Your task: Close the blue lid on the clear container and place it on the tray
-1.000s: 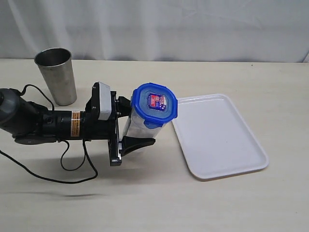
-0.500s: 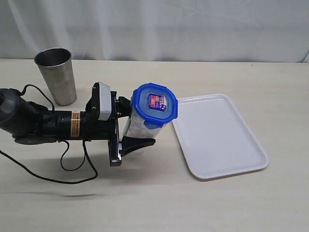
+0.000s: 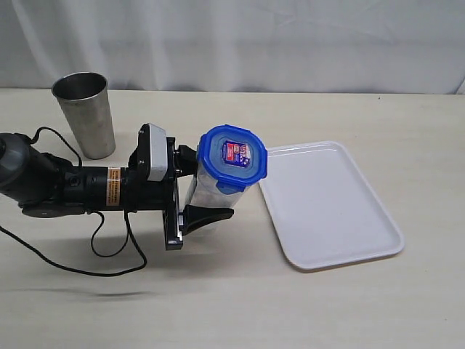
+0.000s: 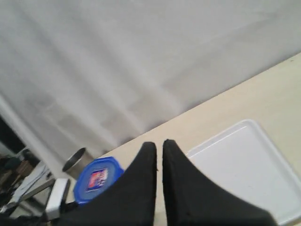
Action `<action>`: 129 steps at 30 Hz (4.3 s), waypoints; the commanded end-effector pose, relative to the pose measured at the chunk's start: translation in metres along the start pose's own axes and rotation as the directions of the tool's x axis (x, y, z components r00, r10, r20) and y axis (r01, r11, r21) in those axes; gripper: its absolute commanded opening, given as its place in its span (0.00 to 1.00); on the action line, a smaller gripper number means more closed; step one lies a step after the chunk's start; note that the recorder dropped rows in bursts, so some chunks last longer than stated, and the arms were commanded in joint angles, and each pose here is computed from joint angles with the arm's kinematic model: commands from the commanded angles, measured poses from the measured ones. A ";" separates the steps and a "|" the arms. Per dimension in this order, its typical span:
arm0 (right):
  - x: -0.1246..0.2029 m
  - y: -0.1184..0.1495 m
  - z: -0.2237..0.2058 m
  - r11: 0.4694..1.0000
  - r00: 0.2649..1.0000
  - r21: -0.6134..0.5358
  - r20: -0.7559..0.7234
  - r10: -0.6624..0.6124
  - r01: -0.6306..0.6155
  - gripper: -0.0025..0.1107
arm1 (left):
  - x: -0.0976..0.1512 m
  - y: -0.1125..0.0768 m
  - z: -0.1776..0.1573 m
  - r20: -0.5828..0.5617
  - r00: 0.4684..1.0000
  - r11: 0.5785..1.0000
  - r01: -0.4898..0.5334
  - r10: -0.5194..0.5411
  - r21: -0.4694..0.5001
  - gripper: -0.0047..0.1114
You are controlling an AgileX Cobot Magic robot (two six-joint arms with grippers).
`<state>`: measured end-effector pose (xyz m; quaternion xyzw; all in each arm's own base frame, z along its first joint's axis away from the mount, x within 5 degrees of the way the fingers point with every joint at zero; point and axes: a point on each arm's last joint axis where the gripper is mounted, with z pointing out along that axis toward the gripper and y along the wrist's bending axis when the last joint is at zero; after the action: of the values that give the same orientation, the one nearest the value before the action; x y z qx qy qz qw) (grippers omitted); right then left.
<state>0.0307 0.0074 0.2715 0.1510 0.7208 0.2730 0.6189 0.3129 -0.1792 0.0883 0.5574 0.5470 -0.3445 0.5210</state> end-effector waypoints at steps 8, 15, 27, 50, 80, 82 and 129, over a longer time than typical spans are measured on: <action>0.018 -0.025 0.010 0.976 0.998 0.213 0.030 -0.056 0.048 0.06 | -0.008 0.003 0.000 0.049 0.999 1.000 -0.002 0.003 -0.015 0.04; 0.044 -0.045 0.019 0.963 0.998 0.266 -0.057 -0.036 0.050 0.06 | -0.008 0.003 0.000 0.049 0.999 1.000 -0.002 0.003 -0.015 0.04; 0.071 -0.066 0.025 0.947 0.990 0.316 -0.141 -0.013 0.057 0.06 | -0.008 0.003 0.000 0.049 0.999 1.000 -0.001 0.002 -0.018 0.04; 0.065 -0.060 0.028 0.941 0.968 0.234 -0.101 -0.228 0.246 0.06 | -0.008 0.003 0.000 0.050 0.999 1.000 0.001 0.000 -0.019 0.04; 0.065 -0.061 0.028 0.747 0.764 0.167 -0.197 -0.614 0.644 0.06 | -0.008 0.003 0.000 0.049 0.999 1.000 0.015 -0.014 -0.014 0.04; 0.065 -0.061 0.028 0.747 0.764 0.167 -0.197 -0.614 0.644 0.06 | -0.008 0.003 0.000 0.049 0.999 1.000 0.015 -0.014 -0.014 0.04; 0.065 -0.061 0.028 0.748 0.765 0.168 -0.195 -0.613 0.642 0.06 | -0.094 0.042 0.122 -0.814 0.032 0.502 -0.801 0.580 0.326 0.04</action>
<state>0.0534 0.0010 0.1816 -0.0477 0.7945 -0.0204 0.6050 0.3619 -0.3123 0.1468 0.7745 0.4525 0.2705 0.3496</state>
